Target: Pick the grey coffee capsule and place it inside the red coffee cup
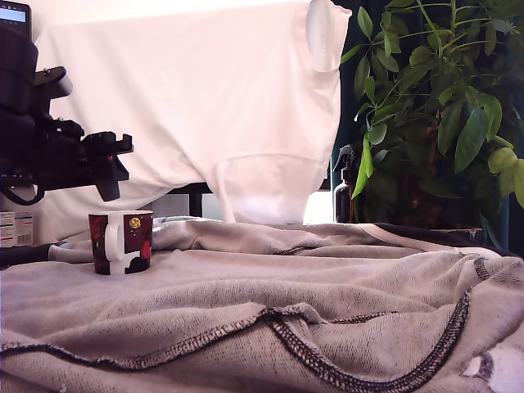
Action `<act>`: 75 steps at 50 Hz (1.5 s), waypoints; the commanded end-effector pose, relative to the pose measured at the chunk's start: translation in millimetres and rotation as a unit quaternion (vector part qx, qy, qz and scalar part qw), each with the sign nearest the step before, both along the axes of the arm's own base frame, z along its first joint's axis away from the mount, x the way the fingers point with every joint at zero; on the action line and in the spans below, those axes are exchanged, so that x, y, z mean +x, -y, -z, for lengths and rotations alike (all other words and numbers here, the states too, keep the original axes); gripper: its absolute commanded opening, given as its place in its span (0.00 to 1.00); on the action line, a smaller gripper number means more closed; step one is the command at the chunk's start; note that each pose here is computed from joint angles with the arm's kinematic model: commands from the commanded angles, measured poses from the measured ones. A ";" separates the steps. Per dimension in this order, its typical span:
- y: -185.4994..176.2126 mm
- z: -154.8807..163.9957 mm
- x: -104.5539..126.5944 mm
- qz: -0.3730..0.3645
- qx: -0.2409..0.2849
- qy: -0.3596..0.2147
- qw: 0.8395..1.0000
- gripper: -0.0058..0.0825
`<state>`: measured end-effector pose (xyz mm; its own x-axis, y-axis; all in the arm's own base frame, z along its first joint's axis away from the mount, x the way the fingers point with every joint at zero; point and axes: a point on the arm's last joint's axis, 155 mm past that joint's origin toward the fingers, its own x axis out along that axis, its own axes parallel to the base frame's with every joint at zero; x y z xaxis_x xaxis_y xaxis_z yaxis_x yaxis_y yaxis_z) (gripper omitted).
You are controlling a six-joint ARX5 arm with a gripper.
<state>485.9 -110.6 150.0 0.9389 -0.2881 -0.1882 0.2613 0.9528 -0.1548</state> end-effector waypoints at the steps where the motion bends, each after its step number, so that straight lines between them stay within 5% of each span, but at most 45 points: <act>1: 3.5 6.2 -0.5 0.005 -0.002 -0.010 1.000 0.13; 7: 9.0 14.0 -4.2 0.021 -0.002 -0.027 0.999 0.21; 13: 14.3 19.6 -7.7 0.037 -0.004 -0.040 0.999 0.76; 16: 15.5 23.5 -9.3 0.041 -0.003 -0.048 0.998 0.95; 31: 17.6 19.0 -9.6 0.047 -0.003 -0.046 0.998 0.97; 36: 21.5 2.6 -12.4 0.059 -0.008 -0.029 0.998 0.93; 40: 22.4 -15.7 -16.7 0.066 -0.005 -0.013 0.998 0.80; 42: 21.9 -24.1 -19.5 0.066 -0.004 -0.008 0.998 0.69; 49: 18.8 -53.1 -35.1 0.068 0.004 0.001 0.998 0.04; 75: -50.7 -124.1 -118.7 -0.024 0.059 -0.006 0.998 0.04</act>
<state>373.2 -64.6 270.3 0.9445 -0.2320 -0.2326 0.2262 0.9727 -0.0519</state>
